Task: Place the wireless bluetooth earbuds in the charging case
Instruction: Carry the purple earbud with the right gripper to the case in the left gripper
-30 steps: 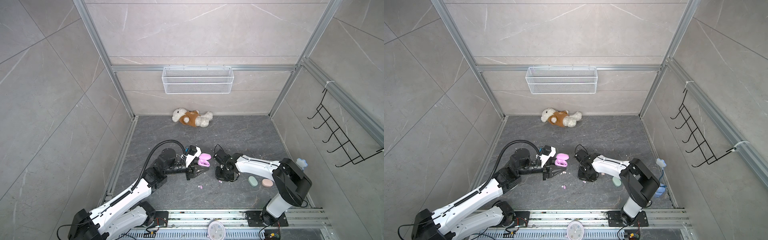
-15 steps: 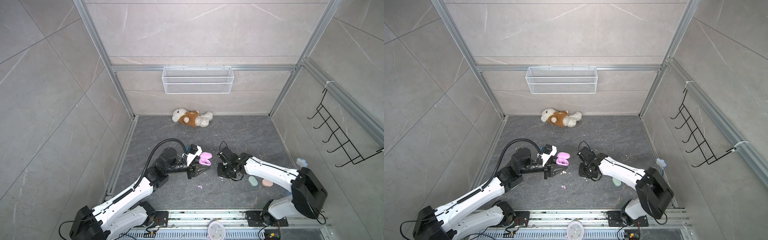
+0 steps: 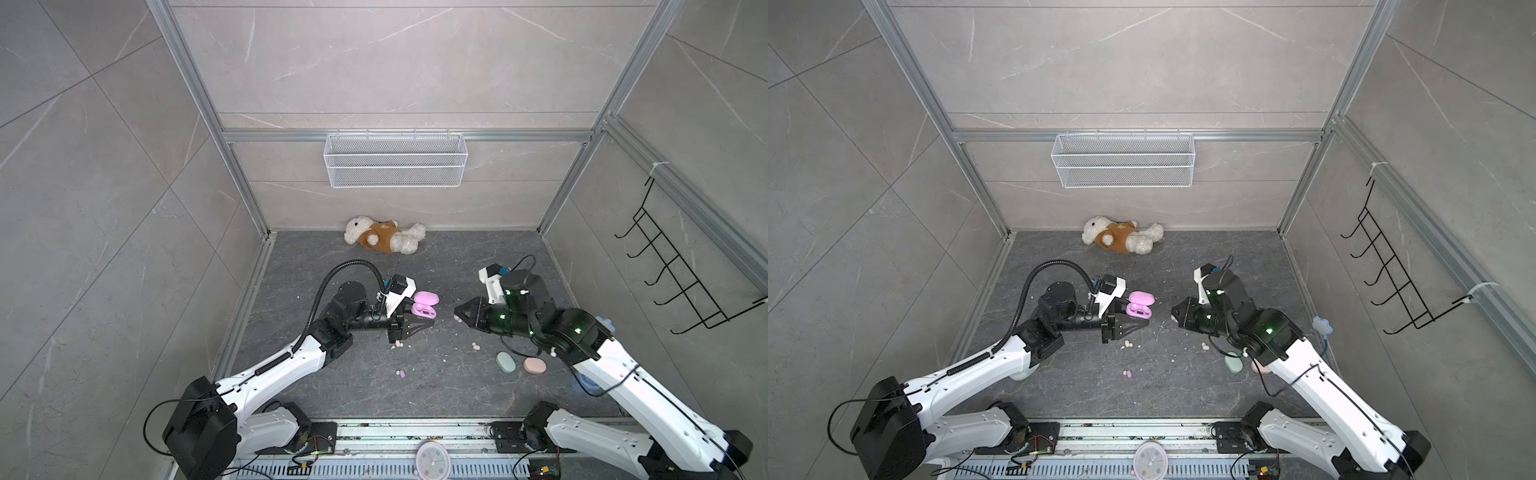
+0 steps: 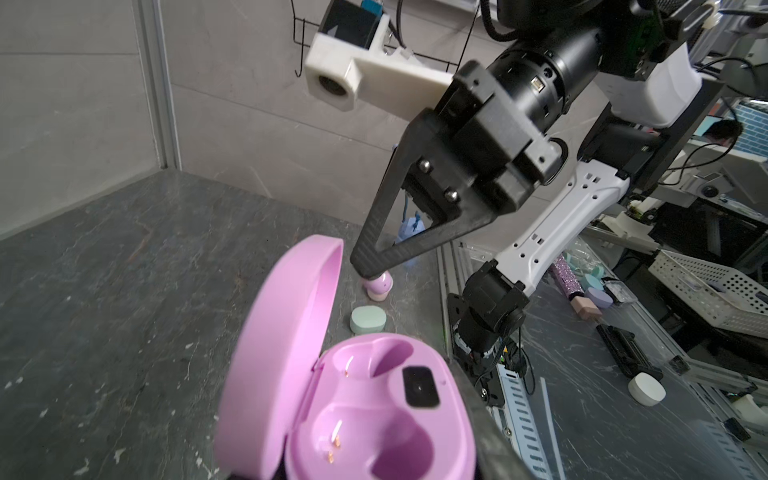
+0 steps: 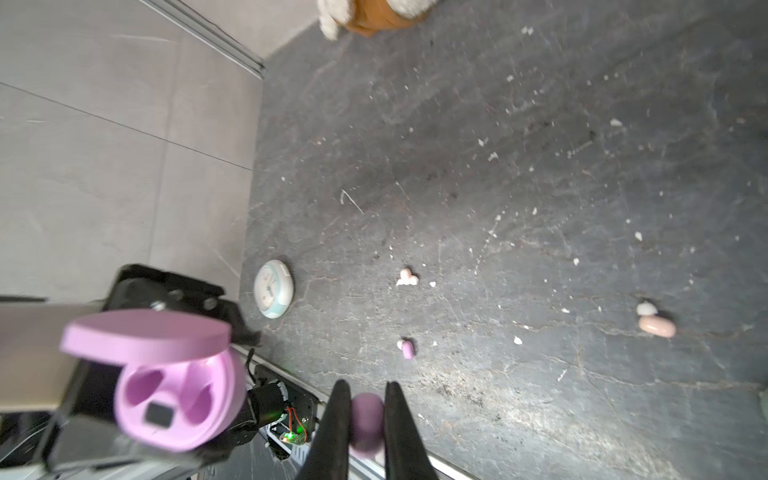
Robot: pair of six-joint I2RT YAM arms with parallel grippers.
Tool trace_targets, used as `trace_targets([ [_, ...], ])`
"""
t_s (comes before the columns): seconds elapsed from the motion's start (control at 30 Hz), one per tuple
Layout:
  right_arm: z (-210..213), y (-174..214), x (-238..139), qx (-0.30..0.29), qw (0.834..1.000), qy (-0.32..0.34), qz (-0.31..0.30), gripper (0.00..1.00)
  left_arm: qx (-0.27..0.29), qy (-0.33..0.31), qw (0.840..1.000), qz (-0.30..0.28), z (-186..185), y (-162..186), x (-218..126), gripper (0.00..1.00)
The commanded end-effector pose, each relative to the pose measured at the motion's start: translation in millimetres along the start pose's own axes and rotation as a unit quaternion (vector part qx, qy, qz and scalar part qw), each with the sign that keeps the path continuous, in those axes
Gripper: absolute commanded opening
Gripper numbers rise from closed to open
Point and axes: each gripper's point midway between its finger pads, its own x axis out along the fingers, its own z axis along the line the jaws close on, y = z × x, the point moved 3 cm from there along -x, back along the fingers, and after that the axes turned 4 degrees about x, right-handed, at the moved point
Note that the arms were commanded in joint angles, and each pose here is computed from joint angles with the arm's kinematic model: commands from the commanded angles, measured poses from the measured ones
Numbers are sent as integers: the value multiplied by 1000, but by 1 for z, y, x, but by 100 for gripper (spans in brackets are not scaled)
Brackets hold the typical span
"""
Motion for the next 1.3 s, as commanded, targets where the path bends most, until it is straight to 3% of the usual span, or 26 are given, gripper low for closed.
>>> trace_targets([
  [0.0, 17, 2, -23, -34, 999, -38, 17, 14, 47, 44, 997, -51, -7, -36, 5, 30],
  [0.23, 61, -6, -57, -90, 987, -133, 7, 13, 59, 86, 992, -69, -3, -45, 19, 30],
  [0.4, 73, -6, -57, -111, 980, -162, 21, 13, 65, 114, 988, -79, -6, -52, 24, 30],
  [1.27, 78, -13, -36, -109, 980, -162, 34, 11, 85, 146, 983, -76, -29, -59, 23, 30],
])
